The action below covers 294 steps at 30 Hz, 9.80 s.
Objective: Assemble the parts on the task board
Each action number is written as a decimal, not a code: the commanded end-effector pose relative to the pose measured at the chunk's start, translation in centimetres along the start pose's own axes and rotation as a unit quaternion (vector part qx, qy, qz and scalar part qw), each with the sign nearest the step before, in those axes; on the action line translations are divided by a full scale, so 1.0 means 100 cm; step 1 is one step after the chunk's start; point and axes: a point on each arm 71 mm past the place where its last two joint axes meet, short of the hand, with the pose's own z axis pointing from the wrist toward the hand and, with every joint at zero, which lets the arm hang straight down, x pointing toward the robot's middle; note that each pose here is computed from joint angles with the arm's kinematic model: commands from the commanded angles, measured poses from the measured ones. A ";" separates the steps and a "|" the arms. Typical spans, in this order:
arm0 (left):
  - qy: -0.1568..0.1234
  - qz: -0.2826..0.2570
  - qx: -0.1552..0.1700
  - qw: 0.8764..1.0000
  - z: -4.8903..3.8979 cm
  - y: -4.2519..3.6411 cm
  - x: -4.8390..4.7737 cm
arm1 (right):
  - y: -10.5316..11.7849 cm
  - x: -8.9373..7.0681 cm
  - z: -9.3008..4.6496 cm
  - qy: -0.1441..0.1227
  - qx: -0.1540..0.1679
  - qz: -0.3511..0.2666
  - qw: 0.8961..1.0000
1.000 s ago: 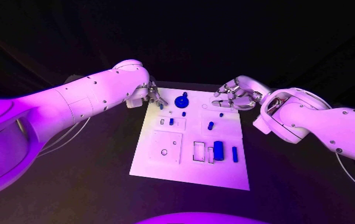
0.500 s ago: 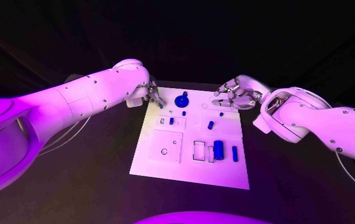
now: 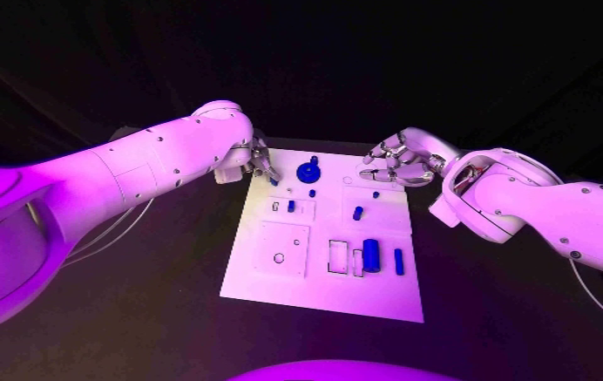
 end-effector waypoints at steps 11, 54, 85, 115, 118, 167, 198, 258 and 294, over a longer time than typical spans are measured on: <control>0.005 -0.071 0.040 0.997 -0.0126 0.0083 0.0027 | -0.001 -0.001 -0.001 0.000 -0.001 -0.001 1.000; -0.038 0.020 0.057 0.997 -0.0369 0.0143 0.0531 | -0.003 -0.002 -0.002 0.000 0.001 -0.001 1.000; -0.020 0.053 0.052 0.997 -0.0389 0.0075 0.0601 | -0.003 -0.002 -0.003 -0.002 0.001 -0.001 1.000; -0.047 0.023 0.049 0.997 -0.0401 0.0066 0.0570 | -0.004 -0.002 -0.004 -0.003 0.002 -0.001 1.000; -0.044 0.024 0.050 0.998 -0.0402 0.0062 0.0580 | -0.004 -0.002 -0.004 -0.003 0.002 -0.001 1.000; -0.028 0.062 0.049 0.996 -0.0394 0.0046 0.0653 | -0.004 -0.002 -0.003 0.001 0.001 -0.001 1.000; -0.028 0.044 0.040 0.998 -0.0356 0.0072 0.0631 | -0.003 -0.001 -0.003 0.002 0.001 0.000 1.000; -0.030 0.013 0.036 0.999 -0.0346 0.0104 0.0613 | -0.005 -0.002 -0.004 -0.002 0.005 0.000 1.000; -0.232 -0.010 0.327 0.916 -0.0534 -0.0363 0.0476 | -0.005 -0.003 -0.003 -0.004 0.004 -0.001 1.000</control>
